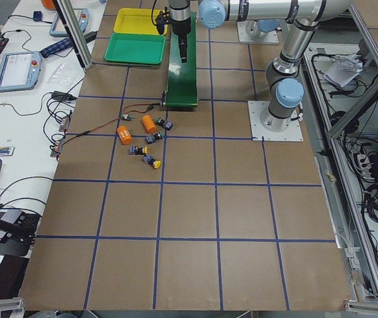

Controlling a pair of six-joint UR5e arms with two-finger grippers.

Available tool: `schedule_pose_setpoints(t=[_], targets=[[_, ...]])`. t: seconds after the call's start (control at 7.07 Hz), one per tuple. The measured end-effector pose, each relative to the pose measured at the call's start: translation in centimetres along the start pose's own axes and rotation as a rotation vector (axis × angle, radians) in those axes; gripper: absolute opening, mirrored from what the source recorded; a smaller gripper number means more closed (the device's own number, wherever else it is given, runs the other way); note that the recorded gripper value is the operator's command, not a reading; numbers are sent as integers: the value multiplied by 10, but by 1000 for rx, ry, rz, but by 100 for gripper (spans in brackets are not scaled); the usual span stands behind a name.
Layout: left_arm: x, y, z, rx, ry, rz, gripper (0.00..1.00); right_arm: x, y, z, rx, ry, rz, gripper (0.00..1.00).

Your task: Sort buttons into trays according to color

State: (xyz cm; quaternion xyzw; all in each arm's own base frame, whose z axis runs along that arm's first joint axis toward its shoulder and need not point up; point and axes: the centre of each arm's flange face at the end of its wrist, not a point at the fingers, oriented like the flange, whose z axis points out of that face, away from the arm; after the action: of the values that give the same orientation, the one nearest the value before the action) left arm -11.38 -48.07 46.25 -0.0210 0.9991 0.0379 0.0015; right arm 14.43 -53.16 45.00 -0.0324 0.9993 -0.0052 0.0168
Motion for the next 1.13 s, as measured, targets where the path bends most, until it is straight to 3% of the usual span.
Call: schedule_pose_setpoints(t=[1.13], targets=[[-2, -4, -4, 40, -4, -1, 100, 0, 1, 4, -9, 0, -1, 100]])
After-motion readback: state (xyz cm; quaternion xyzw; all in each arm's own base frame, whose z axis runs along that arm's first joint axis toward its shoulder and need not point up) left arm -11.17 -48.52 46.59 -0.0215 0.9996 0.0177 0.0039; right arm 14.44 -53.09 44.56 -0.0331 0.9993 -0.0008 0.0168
